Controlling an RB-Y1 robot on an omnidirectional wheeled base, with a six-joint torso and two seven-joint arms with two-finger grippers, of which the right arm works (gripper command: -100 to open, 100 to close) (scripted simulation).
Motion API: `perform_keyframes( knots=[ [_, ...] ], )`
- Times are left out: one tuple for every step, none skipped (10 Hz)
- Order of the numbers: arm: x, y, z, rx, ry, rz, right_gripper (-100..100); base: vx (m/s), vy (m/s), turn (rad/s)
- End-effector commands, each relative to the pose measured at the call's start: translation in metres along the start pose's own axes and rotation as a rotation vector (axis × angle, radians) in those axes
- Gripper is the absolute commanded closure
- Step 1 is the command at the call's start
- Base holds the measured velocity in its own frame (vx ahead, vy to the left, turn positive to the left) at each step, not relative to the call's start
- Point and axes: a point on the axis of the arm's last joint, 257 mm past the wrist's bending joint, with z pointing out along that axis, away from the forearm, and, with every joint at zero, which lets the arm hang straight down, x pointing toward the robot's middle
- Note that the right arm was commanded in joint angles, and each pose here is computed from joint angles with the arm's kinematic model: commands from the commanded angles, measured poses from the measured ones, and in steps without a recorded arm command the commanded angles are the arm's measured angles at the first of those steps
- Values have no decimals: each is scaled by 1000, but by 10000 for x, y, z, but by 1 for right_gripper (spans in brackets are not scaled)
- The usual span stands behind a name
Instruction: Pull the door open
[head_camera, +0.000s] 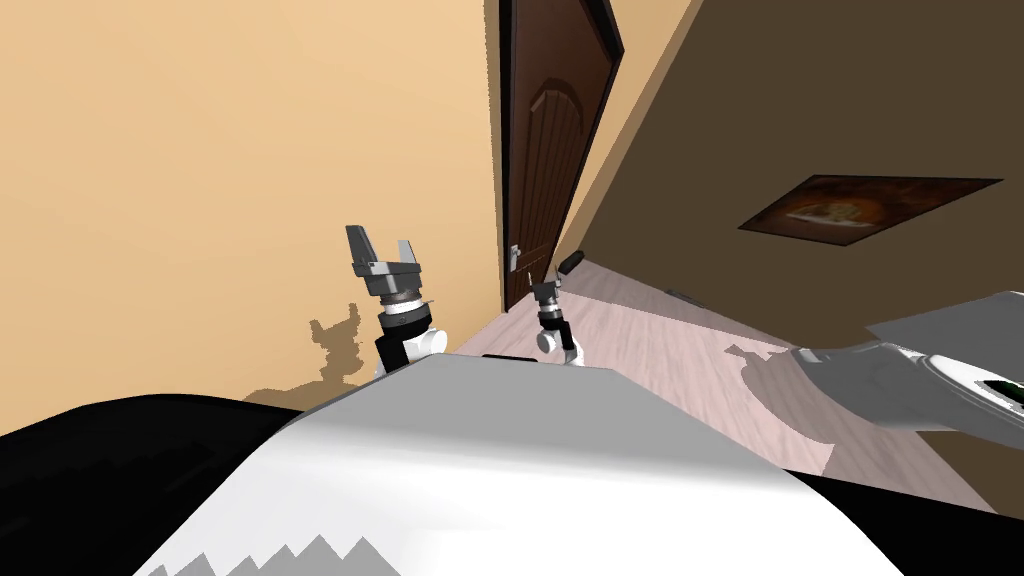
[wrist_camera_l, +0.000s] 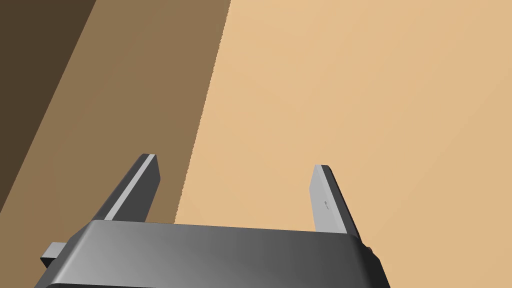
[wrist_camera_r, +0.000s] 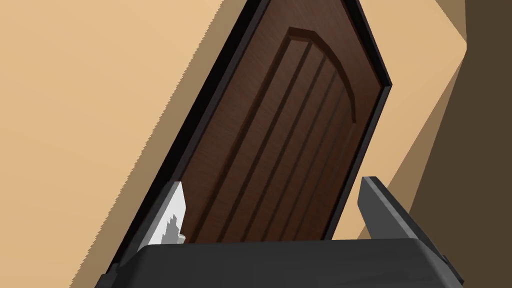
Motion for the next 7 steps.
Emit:
perform_keyframes(
  knots=[
    [-30,-163,7,35,-4,59,-100,96,-51,39],
    [-51,-254,9,57,-7,93,-100,104,-52,55],
    [-74,-344,9,78,-11,125,-100,99,-47,41],
    [-97,-433,7,100,-15,156,-100,88,-49,37],
    [-121,-520,3,121,-20,187,-100,89,-54,51],
    [-146,-605,-4,142,-26,216,-100,96,-55,44],
    [-172,-689,-12,164,-33,245,-100,98,-50,46]
  ],
)
